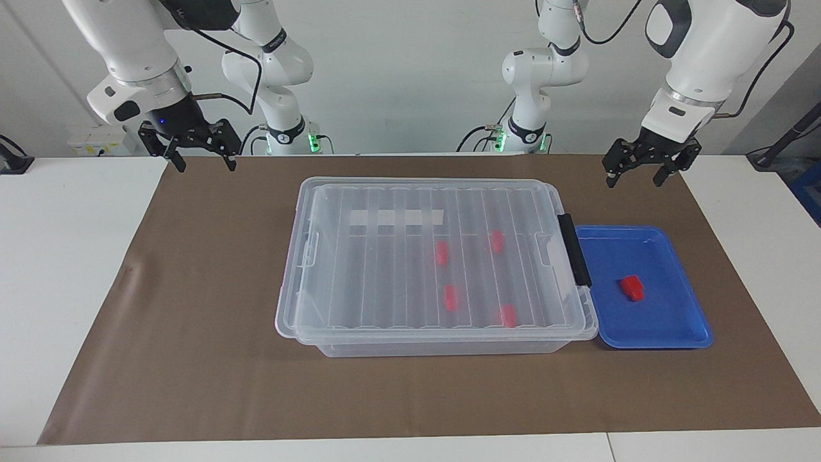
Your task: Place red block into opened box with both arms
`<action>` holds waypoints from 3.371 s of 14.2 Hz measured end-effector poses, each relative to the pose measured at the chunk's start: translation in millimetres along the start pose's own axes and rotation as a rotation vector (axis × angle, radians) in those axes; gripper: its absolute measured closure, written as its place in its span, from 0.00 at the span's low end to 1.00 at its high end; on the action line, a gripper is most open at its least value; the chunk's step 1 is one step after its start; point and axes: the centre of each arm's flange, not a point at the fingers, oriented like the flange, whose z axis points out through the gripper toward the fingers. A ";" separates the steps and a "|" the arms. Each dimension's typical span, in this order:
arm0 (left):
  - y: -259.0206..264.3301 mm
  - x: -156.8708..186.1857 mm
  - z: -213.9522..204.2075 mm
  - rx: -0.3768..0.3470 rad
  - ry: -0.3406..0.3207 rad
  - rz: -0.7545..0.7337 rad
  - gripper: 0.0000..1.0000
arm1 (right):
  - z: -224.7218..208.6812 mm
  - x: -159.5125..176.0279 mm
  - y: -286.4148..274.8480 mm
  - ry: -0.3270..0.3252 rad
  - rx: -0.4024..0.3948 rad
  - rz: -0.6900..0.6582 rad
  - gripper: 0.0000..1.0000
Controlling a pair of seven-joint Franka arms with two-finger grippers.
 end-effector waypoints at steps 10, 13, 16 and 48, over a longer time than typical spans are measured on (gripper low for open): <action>0.0 0.0 0.0 0.000 0.000 -0.001 0.00 | 28.4 20.7 -59.1 0.138 0.042 0.031 0.00; 0.0 0.0 0.0 0.000 0.000 -0.001 0.00 | 74.4 32.5 -99.5 0.144 0.046 -0.024 0.00; 0.0 0.0 0.0 0.000 0.000 -0.001 0.00 | 122.3 46.7 -104.9 0.125 0.041 -0.027 0.00; -64.6 -3.1 61.3 0.023 0.106 -0.040 0.00 | 166.7 65.9 -50.2 0.106 -0.147 -0.030 0.00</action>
